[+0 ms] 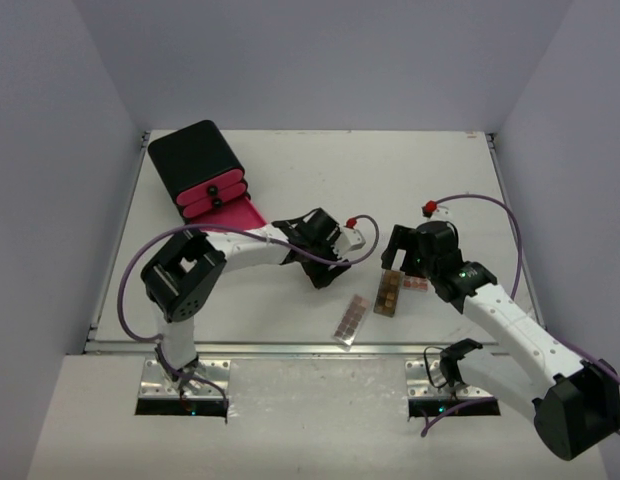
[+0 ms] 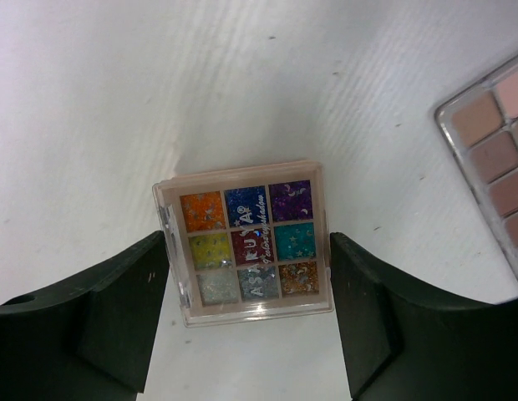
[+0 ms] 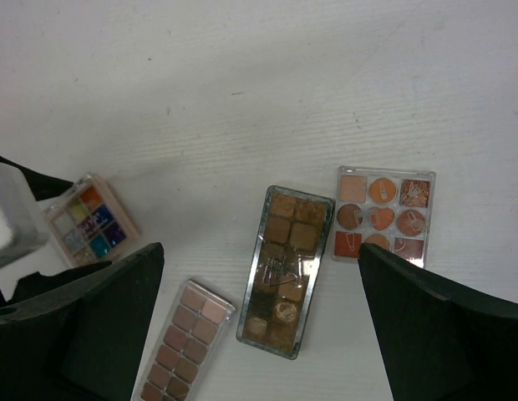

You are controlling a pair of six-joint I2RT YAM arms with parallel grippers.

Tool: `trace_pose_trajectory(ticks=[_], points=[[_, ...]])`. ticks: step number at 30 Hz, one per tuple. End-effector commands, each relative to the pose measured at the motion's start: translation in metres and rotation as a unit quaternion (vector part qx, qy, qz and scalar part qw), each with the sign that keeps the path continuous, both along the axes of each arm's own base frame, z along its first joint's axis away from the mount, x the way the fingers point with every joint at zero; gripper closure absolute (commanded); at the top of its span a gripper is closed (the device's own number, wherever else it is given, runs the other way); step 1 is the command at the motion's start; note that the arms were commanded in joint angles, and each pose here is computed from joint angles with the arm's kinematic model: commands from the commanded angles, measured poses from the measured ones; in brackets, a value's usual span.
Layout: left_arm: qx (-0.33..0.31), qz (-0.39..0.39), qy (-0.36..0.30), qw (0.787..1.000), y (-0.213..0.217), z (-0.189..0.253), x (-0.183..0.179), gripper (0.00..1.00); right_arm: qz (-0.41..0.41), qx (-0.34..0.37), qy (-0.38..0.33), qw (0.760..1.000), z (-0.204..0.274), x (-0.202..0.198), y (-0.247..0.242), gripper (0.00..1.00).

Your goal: Organize the makeup

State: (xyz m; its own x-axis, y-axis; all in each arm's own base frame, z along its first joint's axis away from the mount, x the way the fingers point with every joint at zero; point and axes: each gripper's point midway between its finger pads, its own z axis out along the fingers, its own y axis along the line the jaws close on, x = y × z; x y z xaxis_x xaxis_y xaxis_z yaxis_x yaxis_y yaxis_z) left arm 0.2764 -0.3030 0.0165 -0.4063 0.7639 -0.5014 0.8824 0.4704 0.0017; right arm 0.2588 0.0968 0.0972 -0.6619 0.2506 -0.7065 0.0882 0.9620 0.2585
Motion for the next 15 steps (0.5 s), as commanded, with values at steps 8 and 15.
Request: trace_pose_trajectory(ticks=[8,15], points=[[-0.063,0.081,-0.094,0.99,0.034,0.102,0.066,1.0,-0.015,0.011,-0.024,1.0,0.009,0.006,-0.002,0.01],[-0.022,0.152,-0.115,0.981,0.112,0.093,0.1,1.0,0.003,0.019,-0.024,1.0,0.008,0.01,0.007,0.01]])
